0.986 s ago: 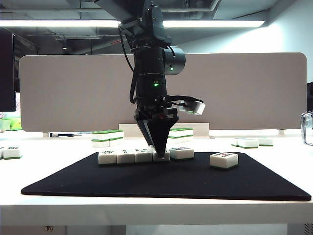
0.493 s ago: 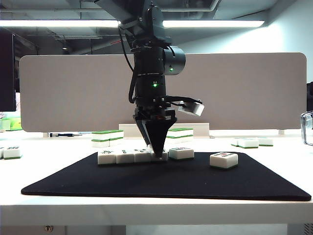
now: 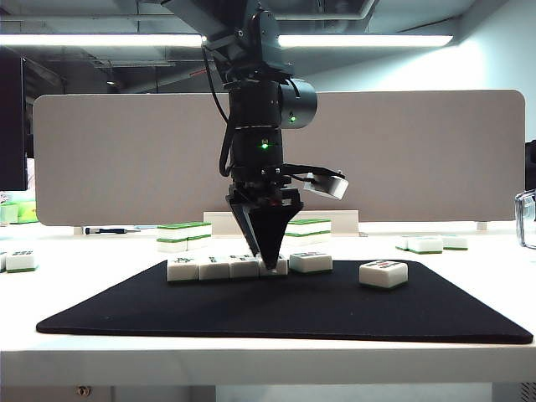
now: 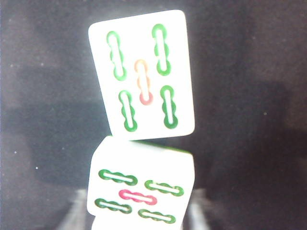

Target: Align six mahjong tiles in a row on the table.

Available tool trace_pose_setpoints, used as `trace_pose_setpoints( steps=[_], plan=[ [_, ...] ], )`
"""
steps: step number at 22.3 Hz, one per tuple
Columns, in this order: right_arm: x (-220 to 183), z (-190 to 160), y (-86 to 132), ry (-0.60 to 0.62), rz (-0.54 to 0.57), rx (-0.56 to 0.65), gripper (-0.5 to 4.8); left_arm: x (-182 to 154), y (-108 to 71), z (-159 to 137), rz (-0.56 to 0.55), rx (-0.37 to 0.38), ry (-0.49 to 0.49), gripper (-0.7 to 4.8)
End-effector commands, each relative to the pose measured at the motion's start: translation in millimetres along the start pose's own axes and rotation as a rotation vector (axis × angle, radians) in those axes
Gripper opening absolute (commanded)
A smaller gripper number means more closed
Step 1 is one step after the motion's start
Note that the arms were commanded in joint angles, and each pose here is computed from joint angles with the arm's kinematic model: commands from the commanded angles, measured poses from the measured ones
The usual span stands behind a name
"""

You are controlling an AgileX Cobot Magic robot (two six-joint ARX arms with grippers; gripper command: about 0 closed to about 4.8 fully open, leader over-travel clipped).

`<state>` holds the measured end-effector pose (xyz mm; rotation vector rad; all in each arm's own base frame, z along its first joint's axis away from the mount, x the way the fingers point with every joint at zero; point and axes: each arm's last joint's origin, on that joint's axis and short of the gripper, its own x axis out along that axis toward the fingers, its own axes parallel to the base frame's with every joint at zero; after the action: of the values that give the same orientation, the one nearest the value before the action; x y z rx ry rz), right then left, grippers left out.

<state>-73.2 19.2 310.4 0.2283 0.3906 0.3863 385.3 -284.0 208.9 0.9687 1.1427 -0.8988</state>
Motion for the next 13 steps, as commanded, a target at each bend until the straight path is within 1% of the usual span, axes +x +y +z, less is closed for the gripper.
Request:
trace_pose_setpoints(
  steps=[1, 3, 7, 10, 13],
  plan=[
    [-2.4, -0.3, 1.3, -0.028, 0.002, -0.018, -0.01, -7.4, -1.3, 0.1, 0.003, -0.006, -0.007, 3.2],
    [-2.4, -0.3, 1.3, -0.028, 0.002, -0.018, -0.01, -14.2, -3.8, 1.6, 0.009, -0.011, -0.023, 3.2],
    [-2.4, -0.2, 1.3, -0.029, 0.002, -0.018, -0.01, -35.9, -10.6, 10.9, 0.056, 0.004, -0.114, 3.19],
    [-2.4, -0.2, 1.3, -0.029, 0.002, -0.018, -0.01, -37.3, -9.9, 20.0, 0.04, -0.065, -0.223, 3.19],
    [-2.4, -0.3, 1.3, -0.028, 0.002, -0.018, -0.01, -31.4, -8.1, 27.8, 0.047, -0.091, -0.283, 3.19]
  ],
)
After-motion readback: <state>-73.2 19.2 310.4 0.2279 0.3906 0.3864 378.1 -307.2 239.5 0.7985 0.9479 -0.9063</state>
